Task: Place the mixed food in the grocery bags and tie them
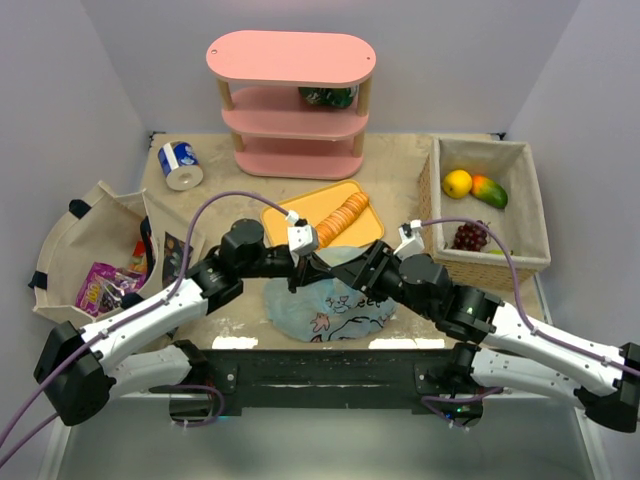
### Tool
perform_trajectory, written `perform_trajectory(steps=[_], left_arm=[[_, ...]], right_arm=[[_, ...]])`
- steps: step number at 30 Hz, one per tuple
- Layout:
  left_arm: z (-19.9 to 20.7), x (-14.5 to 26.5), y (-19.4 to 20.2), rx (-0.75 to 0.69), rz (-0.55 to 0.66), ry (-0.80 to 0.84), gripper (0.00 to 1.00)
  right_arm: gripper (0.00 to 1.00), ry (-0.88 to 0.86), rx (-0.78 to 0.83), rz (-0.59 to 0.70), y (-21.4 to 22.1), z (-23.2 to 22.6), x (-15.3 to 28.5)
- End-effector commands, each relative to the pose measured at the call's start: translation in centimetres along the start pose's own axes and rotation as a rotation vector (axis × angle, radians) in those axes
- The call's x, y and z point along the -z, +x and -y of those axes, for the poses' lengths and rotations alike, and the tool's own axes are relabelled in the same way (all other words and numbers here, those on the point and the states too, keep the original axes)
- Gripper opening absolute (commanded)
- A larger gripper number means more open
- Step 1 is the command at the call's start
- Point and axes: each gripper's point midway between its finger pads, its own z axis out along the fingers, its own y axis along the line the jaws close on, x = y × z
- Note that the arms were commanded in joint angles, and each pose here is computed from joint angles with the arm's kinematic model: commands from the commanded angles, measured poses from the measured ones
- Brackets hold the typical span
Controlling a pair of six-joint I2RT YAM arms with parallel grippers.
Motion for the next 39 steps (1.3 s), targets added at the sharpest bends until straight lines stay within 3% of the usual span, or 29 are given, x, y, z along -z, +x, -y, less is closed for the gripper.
perform_trajectory(steps=[1, 39], left_arm=[[0.7, 0.0, -2.6, -0.072, 0.053, 0.018, 0.0], [2.0, -0.7, -2.1, -0.134, 0.046, 0.0, 0.0]], right_arm=[[0.61, -0.014, -0.043, 0.059, -0.8, -0.3, -0.7], [0.55, -0.004, -0.318, 0.191, -1.6, 3.3, -2.4]])
